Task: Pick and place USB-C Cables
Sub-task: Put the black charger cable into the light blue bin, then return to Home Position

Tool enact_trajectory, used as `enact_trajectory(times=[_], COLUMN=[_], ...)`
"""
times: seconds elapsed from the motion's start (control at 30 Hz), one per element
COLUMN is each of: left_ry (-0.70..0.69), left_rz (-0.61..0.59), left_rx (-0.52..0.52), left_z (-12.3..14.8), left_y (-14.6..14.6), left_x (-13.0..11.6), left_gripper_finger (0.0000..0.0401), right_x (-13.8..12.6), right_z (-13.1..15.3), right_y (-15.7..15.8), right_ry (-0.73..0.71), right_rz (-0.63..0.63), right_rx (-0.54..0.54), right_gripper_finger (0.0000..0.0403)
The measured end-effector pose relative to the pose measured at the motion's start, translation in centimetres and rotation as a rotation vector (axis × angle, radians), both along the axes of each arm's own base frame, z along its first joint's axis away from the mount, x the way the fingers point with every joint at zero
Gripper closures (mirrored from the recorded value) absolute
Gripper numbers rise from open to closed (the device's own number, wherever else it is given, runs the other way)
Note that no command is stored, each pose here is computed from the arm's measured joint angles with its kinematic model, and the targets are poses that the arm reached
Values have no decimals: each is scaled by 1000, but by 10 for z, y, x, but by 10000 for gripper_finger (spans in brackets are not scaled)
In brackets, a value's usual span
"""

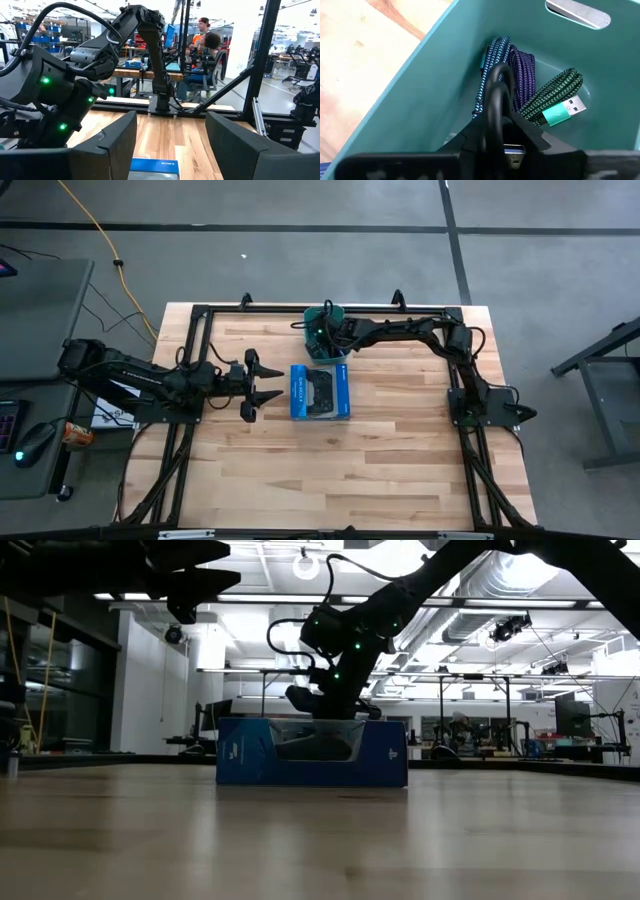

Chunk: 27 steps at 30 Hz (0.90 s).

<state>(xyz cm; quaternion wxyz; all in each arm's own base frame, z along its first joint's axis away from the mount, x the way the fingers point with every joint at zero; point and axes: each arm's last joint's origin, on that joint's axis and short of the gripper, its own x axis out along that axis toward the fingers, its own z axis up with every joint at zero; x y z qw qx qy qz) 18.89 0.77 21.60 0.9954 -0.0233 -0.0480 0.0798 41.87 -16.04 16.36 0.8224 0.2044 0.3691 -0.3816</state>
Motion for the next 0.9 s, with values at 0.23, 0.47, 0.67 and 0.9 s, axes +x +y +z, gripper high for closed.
enact_trajectory(times=[0.23,0.47,0.67,0.9], left_ry=[0,0,0,0], left_rz=[1,2,3,3], left_rx=[0,-1,-1,0], left_z=[0,0,0,0], left_y=[0,0,0,0], left_x=[0,0,0,0], left_gripper_finger=[183,183,183,183], right_x=[0,0,1,0], right_z=[0,0,0,0], right_y=[0,1,0,0], right_ry=[0,-7,-6,6], right_rz=[1,16,22,37], right_rx=[-1,17,14,0], right_gripper_finger=[337,330,274,183])
